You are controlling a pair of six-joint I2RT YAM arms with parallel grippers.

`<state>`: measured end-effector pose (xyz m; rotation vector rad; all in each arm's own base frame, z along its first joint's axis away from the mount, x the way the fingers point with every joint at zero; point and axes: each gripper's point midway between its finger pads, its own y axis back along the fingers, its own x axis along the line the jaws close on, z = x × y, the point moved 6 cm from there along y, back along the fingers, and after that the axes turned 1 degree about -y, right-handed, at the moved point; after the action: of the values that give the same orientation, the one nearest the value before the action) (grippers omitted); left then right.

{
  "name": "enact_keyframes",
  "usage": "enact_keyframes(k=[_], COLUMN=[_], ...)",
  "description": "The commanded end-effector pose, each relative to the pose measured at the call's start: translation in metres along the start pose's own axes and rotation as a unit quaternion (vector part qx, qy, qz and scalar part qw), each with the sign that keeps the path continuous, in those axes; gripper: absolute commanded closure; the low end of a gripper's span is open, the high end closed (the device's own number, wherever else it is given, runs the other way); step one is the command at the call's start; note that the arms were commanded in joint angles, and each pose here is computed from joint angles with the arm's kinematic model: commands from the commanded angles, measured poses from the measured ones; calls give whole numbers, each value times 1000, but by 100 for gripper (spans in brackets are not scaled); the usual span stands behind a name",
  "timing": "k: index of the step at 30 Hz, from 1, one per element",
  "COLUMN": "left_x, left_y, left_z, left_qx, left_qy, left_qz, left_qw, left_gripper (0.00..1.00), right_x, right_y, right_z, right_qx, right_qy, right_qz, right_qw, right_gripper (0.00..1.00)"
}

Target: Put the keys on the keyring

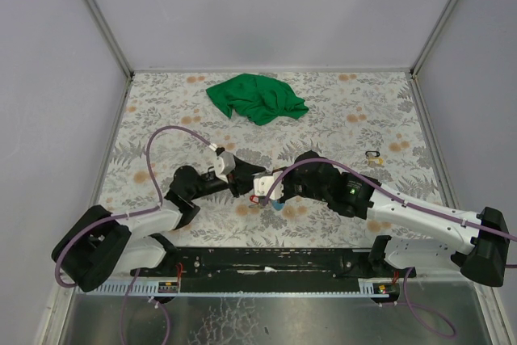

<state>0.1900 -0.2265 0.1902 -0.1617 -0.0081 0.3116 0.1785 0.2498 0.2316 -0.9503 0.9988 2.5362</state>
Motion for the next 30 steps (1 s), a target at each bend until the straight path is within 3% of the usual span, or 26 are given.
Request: enact_keyframes(k=[1,13,26,30], left_x=[1,0,2,2], left_y=[-8,-14,-11,-12], left_z=[14,7,-3,-3], left_qx=[-22,4,27,29], left_qy=[-16,4,14,14], left_qz=[-23,-52,-40,-40], left_qw=[999,999,999,999], left_gripper=[71,83,82,87], right_x=[-23,-22,-23,-23], right_y=[10,10,12,12], right_z=[20,20,19,18], right_qx=[-46,-44,-39,-37], right_qy=[1,1,0,0], right_qz=[-46,-43,-46,-46], right_qw=[998,998,998,998], right_gripper=[100,100,100,100])
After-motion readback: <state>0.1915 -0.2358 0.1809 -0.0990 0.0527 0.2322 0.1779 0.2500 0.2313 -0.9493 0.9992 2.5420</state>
